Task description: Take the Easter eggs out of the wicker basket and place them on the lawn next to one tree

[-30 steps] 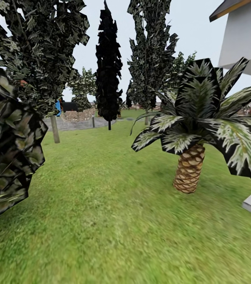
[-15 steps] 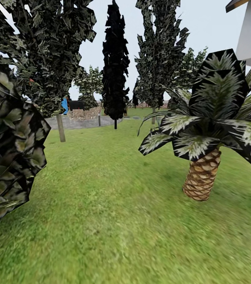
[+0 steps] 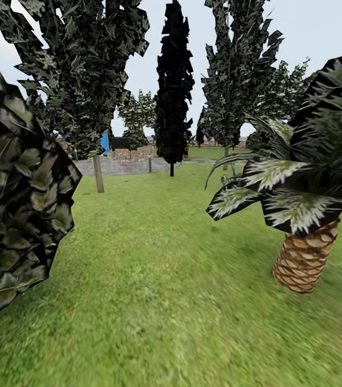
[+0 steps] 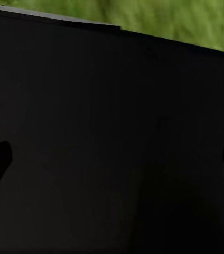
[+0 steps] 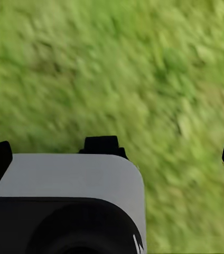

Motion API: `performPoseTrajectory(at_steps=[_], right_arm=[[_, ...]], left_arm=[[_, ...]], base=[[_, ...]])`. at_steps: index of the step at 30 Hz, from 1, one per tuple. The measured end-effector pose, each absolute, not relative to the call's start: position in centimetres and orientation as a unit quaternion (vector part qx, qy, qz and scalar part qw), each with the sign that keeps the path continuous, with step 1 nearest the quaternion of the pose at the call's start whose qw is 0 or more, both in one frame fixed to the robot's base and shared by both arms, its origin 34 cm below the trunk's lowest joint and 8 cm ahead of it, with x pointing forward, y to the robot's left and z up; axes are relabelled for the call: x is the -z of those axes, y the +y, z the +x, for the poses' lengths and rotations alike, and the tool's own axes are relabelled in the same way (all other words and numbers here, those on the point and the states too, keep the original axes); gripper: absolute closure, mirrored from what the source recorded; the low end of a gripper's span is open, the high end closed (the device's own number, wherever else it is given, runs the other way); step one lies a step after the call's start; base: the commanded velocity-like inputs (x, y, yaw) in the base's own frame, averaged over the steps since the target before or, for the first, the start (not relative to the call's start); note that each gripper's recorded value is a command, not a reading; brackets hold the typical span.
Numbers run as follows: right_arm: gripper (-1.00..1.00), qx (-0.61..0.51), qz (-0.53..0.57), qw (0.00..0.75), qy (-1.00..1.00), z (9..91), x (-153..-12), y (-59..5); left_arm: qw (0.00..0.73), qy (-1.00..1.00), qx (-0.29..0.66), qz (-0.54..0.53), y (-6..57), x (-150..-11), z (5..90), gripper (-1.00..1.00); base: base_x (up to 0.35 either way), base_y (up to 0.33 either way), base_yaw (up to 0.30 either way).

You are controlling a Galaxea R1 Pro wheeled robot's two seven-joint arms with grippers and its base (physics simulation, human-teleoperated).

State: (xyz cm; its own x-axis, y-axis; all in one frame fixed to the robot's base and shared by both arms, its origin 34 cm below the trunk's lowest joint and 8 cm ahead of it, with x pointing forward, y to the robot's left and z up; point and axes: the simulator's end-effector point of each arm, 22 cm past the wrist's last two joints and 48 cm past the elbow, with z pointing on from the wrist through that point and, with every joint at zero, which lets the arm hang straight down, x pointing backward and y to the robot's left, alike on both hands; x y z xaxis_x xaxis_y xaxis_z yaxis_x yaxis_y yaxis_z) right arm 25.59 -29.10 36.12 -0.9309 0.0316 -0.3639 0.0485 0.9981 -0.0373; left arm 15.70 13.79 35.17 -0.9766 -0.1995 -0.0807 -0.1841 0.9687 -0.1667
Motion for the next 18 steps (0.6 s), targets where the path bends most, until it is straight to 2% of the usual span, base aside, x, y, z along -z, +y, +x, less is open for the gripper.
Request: performPoseTrajectory(at_steps=[4, 18], right_arm=[[-1.00, 0.023, 0.020, 0.185, 0.982, 25.60, -36.12, -29.10], [-1.00, 0.023, 0.020, 0.185, 0.982, 25.60, -36.12, -29.09]], left_arm=[[0.048, 0.991, 0.079, -0.097, 13.80, -35.17, 15.69, -1.00], [0.048, 0.991, 0.079, -0.097, 13.80, -35.17, 15.69, -1.00]], base=[[0.338, 0.000, 0.192], [0.338, 0.000, 0.270]])
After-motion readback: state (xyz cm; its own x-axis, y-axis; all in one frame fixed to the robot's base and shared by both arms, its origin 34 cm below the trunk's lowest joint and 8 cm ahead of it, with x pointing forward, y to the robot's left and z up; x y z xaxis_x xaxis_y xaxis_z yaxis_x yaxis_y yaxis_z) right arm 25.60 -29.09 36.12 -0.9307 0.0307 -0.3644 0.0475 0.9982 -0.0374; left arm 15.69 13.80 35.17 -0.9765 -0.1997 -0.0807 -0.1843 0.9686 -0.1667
